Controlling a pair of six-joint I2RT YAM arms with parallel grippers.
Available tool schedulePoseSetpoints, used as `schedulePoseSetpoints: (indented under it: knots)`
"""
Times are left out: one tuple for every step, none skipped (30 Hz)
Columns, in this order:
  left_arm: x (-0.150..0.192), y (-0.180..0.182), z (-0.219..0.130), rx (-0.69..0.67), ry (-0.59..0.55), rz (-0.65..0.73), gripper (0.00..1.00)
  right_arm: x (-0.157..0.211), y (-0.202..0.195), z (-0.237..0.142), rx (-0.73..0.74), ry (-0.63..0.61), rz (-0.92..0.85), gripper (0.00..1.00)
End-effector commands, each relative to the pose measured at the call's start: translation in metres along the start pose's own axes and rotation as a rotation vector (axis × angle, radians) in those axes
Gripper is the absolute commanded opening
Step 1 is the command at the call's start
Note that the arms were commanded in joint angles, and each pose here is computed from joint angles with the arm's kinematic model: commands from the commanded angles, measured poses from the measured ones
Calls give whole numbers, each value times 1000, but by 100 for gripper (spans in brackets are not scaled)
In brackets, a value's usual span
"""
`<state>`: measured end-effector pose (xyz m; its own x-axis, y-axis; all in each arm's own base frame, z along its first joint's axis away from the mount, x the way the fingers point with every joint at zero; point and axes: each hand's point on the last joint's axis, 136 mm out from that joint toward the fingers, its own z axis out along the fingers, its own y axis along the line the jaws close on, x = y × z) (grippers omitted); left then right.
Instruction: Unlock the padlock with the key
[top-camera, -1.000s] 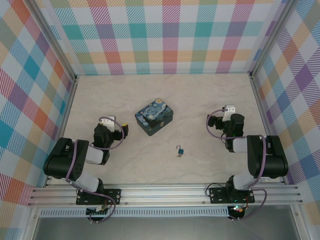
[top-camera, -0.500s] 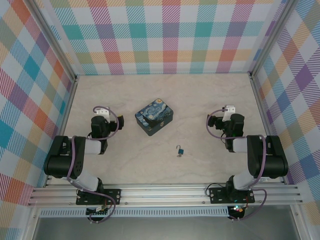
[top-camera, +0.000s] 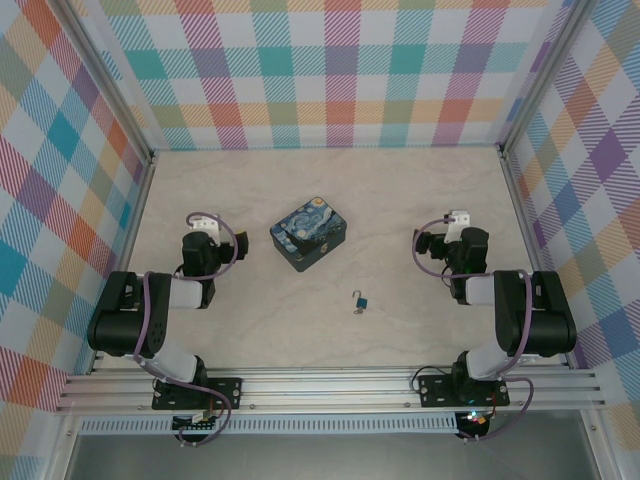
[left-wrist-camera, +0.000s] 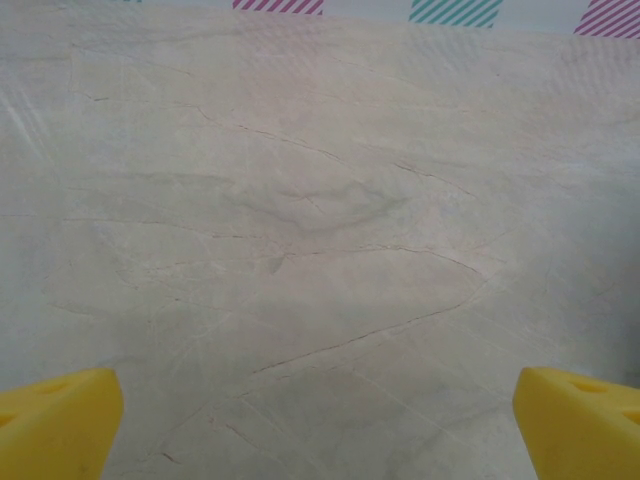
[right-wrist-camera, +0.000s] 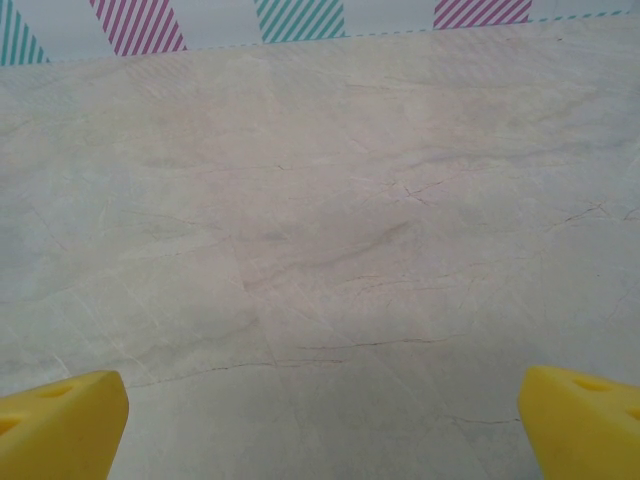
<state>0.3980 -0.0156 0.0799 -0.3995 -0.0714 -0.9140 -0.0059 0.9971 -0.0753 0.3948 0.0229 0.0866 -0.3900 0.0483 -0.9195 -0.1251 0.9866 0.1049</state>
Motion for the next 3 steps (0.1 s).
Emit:
schedulePoseSetpoints:
  knots:
    - [0, 1, 1, 2, 4, -10, 100, -6, 5, 0, -27, -13, -8, 100]
    - [1, 1, 1, 4, 4, -9, 100, -6, 5, 0, -26, -14, -8, 100]
    - [1, 1, 1, 2, 4, -9, 100, -6, 5, 0, -27, -13, -8, 100]
